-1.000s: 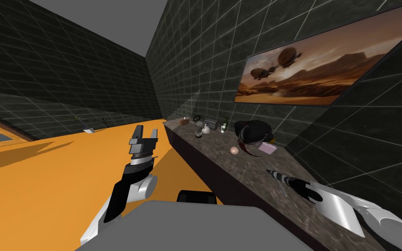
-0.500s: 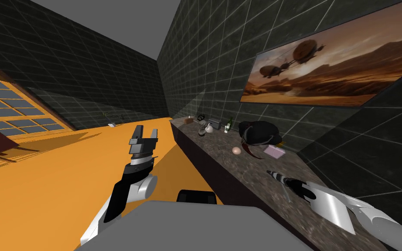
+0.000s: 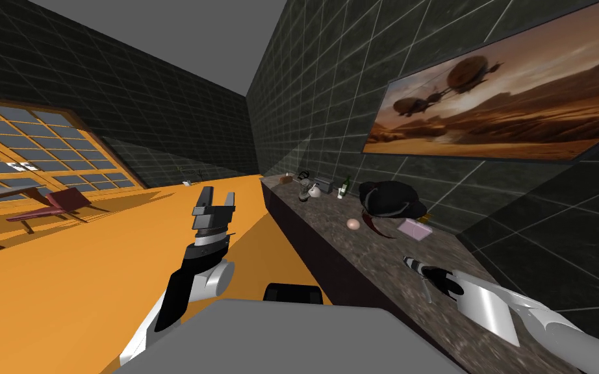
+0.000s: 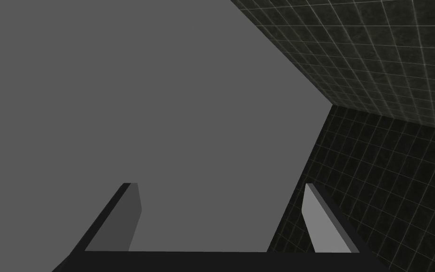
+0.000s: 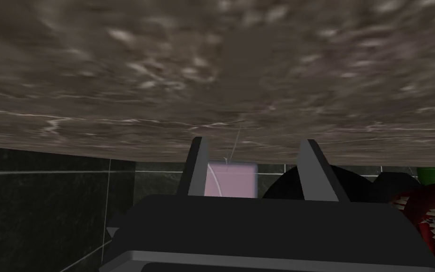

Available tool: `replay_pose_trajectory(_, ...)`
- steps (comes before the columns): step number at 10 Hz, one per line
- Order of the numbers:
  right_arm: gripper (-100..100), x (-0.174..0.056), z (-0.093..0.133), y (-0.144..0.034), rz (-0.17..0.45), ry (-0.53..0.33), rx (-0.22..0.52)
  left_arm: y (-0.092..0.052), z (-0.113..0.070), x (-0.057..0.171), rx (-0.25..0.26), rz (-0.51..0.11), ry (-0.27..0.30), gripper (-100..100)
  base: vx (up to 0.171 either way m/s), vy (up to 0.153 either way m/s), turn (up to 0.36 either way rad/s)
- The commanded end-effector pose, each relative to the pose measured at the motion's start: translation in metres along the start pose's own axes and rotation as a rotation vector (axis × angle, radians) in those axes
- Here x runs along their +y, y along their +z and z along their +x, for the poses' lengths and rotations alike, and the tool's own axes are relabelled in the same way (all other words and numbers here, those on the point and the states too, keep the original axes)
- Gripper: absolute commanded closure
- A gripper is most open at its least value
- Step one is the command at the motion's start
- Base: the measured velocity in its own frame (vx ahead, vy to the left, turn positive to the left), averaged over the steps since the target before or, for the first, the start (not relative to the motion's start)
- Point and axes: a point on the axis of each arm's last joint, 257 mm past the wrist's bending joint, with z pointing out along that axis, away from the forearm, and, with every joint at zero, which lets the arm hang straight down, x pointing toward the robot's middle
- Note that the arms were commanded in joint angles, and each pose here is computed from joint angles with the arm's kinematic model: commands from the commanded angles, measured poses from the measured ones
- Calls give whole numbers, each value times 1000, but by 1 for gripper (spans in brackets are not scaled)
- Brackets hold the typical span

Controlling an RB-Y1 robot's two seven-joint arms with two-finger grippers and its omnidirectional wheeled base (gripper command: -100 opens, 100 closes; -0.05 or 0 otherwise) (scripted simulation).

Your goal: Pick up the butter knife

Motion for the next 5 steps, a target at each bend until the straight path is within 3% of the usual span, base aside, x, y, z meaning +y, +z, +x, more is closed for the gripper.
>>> replay_pose_trajectory(1,100,0,0,0,0,0,0,0,0,0,0,0,0,0,-6,-7,-24)
replay_pose_trajectory(4,100,-6,0,0,15,2,-1,0,0,0,0,0,0,0,-1,0,-6)
replay_pose_trajectory(5,0,-5,0,0,14,1,-1,0,0,0,0,0,0,0,0,0,0)
